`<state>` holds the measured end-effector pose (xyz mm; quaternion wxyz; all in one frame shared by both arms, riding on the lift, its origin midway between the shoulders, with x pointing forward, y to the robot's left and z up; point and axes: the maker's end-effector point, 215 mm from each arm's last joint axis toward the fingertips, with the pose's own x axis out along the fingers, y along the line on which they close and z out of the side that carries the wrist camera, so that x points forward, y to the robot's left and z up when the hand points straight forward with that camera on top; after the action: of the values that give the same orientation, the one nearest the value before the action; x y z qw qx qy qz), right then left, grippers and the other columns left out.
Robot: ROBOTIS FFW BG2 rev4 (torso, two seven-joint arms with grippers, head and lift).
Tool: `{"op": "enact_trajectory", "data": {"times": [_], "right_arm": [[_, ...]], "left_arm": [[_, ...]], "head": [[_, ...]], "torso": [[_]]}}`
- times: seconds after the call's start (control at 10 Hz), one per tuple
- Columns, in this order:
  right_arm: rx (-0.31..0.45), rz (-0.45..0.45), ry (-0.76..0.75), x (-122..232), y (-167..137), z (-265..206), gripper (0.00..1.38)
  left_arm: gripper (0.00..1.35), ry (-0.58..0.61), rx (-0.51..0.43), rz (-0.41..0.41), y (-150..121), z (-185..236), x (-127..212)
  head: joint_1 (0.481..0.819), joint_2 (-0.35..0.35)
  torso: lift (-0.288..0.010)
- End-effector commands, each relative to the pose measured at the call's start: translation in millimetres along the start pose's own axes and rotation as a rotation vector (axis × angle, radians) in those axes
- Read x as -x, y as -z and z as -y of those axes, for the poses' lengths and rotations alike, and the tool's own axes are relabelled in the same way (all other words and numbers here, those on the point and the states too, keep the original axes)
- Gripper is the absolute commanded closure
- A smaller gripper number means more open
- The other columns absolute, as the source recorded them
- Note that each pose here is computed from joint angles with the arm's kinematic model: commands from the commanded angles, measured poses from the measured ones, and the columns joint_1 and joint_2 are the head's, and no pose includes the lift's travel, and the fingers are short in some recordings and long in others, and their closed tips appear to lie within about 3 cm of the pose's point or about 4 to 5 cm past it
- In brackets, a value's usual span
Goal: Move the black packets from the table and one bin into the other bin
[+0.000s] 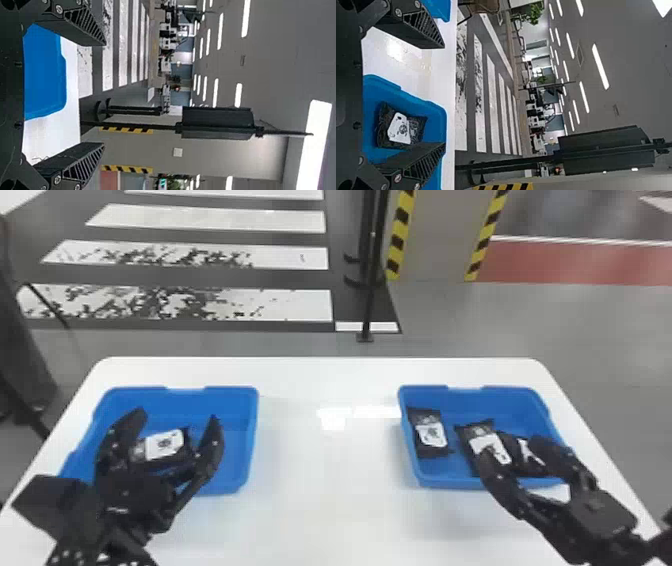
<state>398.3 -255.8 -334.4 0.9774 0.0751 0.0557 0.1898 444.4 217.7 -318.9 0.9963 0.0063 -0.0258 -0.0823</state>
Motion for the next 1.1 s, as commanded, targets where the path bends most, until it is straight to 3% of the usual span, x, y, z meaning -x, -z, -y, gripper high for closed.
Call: {"op": "enact_trajectory", "data": {"times": [0.0,0.1,0.2,0.3,0.5,0.7,1.0], "right_arm": [[-0.011,-0.004,-0.015,-3.4,4.2,-6.0,0.16],[-0.014,-0.005,-0.019,-3.2,5.2,-6.6,0.16],[-0.024,-0.006,-0.03,-6.3,7.1,-9.9,0.16],[-0.021,-0.003,-0.035,-7.6,5.9,-11.5,0.16],[-0.028,-0.004,-0.041,-9.5,7.3,-13.5,0.16],[-0.036,-0.005,-0.047,-11.6,9.5,-15.7,0.16],[-0.043,-0.011,-0.056,-14.8,12.0,-19.1,0.16]], "left_arm": [[0.14,-0.002,-0.167,-0.166,27.3,-62.2,-15.3],[0.14,-0.006,-0.232,-0.201,23.9,-88.3,-21.7],[0.14,-0.005,-0.237,-0.235,23.8,-105.5,-26.3],[0.14,-0.04,-0.247,-0.328,34.0,-138.7,-26.5],[0.13,-0.059,-0.175,-0.51,70.7,-168.6,-24.2],[0.14,-0.008,-0.098,-0.594,99.2,-167.1,-27.1],[0.14,0.068,-0.064,-0.656,124.2,-142.9,-32.4]], "head": [[0.695,-0.055],[0.695,-0.024],[0.695,0.029],[0.695,0.05],[0.695,0.124],[0.695,0.166],[0.695,0.167]], "torso": [[-0.11],[-0.11],[-0.11],[-0.11],[-0.11],[-0.11],[-0.11]]}}
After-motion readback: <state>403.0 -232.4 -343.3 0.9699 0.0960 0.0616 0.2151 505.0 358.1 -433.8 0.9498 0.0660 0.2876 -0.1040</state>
